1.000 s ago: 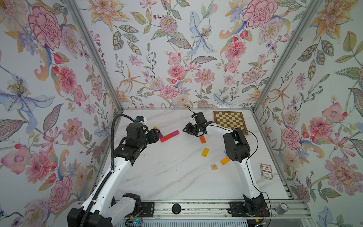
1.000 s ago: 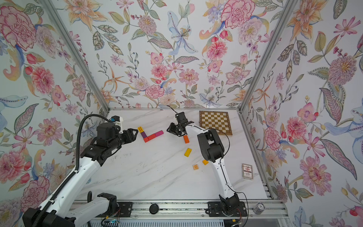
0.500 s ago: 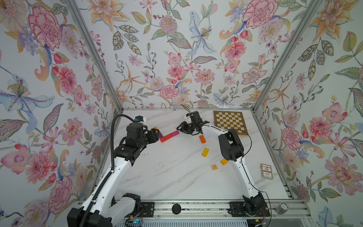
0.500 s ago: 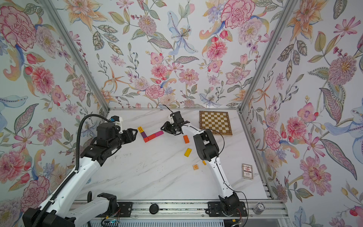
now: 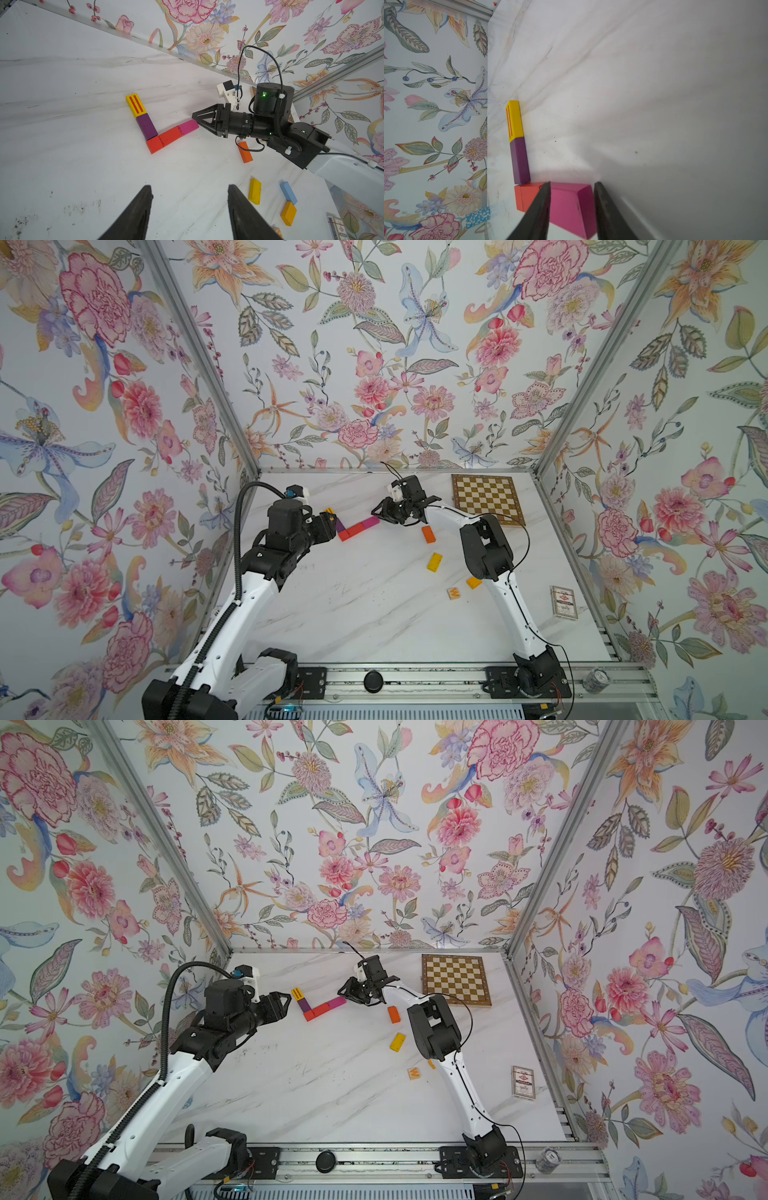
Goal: Assemble the letter v with building blocks
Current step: Assemble the building block at the center of the board, then adjust the building block at the center of the board.
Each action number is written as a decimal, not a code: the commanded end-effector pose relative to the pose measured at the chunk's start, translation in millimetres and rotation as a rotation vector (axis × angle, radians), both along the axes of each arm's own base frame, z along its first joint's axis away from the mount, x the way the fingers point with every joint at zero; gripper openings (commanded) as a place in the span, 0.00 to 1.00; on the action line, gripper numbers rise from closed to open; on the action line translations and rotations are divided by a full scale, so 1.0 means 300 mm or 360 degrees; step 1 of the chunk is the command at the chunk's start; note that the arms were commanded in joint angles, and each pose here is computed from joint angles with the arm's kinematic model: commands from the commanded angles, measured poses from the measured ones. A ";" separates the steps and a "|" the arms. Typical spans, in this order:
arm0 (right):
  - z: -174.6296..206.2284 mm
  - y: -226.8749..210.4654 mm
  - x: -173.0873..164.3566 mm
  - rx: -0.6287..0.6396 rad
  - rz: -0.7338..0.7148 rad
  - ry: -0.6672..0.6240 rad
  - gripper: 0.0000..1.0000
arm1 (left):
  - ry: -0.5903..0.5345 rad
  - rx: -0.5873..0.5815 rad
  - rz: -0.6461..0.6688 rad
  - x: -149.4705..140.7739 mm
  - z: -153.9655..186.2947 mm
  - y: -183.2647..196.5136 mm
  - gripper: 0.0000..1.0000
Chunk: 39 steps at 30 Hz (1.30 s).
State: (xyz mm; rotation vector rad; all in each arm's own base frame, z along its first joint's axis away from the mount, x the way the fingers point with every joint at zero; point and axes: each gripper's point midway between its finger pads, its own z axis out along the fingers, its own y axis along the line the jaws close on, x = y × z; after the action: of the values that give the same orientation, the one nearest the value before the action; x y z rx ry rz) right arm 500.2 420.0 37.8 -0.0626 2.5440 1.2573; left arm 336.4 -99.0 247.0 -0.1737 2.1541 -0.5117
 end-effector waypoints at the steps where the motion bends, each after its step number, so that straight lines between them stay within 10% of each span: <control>1: -0.060 0.028 -0.030 -0.0016 0.0029 0.0065 0.36 | 0.0034 0.0027 0.0022 -0.004 -0.028 0.015 0.61; 17: -0.053 0.018 -0.018 -0.0025 0.0006 0.0057 0.39 | 0.0100 0.0054 0.0054 -0.007 -0.062 0.027 0.57; 30: -0.009 -0.030 -0.003 -0.0077 -0.0030 0.0013 0.44 | 0.0872 0.0286 0.0149 -0.021 -0.442 0.072 0.30; 39: 0.009 -0.054 -0.005 -0.0131 -0.0059 -0.0009 0.40 | 0.1090 0.0298 0.0272 0.037 -0.639 0.142 0.19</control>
State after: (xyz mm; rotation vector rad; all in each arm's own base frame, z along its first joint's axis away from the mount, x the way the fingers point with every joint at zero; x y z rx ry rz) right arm 500.9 416.7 38.6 -0.0601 2.5449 1.2144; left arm 335.6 -67.8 60.5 -0.4073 2.8111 -0.1752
